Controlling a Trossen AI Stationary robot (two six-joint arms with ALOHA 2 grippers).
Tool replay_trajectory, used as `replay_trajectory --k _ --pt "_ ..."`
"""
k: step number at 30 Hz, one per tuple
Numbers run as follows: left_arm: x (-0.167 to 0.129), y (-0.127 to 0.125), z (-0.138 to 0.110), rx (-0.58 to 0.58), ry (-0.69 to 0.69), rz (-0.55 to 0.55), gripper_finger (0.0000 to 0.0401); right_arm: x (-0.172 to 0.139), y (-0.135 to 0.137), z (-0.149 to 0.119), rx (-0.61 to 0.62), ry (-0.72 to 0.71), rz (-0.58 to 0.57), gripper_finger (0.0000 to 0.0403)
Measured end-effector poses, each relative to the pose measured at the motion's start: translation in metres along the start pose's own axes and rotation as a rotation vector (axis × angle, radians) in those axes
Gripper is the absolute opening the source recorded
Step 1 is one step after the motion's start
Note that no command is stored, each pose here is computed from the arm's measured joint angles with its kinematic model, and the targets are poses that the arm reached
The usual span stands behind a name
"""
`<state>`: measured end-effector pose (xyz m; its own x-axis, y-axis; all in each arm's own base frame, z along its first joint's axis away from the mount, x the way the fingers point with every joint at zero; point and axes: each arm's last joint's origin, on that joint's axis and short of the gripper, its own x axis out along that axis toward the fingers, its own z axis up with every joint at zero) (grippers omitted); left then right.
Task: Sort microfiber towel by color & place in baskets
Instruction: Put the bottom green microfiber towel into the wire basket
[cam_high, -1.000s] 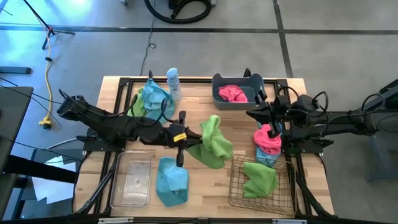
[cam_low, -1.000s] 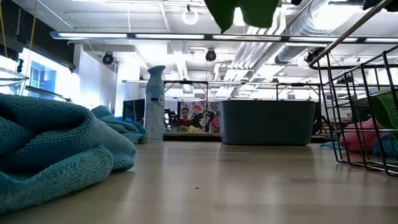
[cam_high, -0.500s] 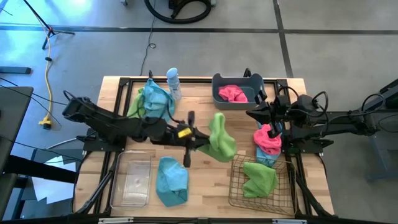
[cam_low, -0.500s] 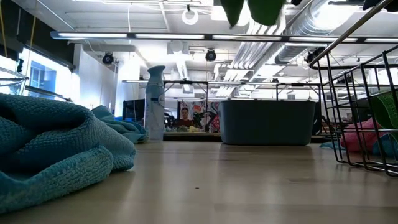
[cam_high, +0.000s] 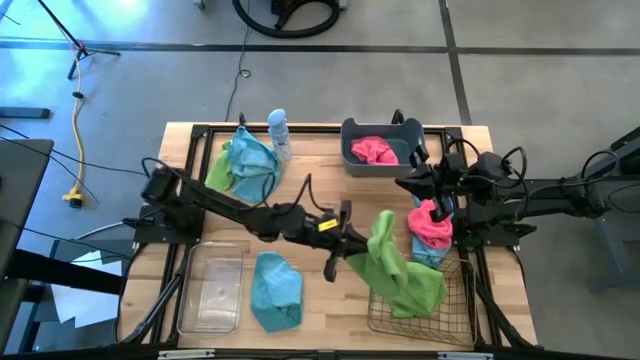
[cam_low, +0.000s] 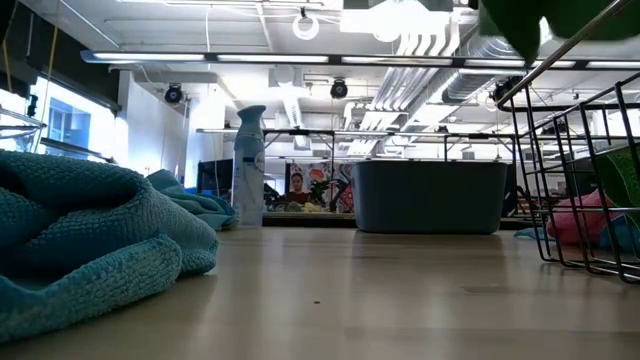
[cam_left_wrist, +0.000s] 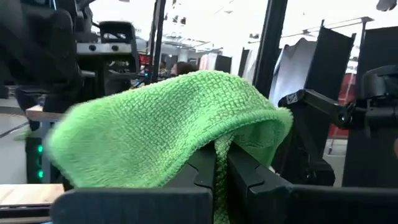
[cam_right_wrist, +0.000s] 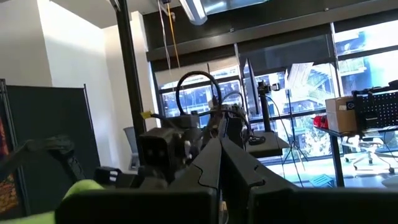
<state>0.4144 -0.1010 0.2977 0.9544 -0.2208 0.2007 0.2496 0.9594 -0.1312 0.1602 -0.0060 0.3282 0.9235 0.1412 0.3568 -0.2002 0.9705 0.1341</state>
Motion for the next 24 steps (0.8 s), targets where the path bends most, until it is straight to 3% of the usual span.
replay_trajectory --k 7,14,24 --pt "0.034 0.004 0.002 0.009 -0.03 -0.117 0.0 0.0 0.0 -0.001 0.002 0.006 -0.002 0.0" --pt "0.066 0.007 -0.002 0.037 -0.06 -0.145 0.0 0.0 0.0 -0.001 0.03 0.01 -0.003 0.0" --pt "0.083 0.011 -0.038 0.045 -0.002 -0.139 0.0 0.0 -0.001 -0.003 0.034 0.032 -0.008 0.0"
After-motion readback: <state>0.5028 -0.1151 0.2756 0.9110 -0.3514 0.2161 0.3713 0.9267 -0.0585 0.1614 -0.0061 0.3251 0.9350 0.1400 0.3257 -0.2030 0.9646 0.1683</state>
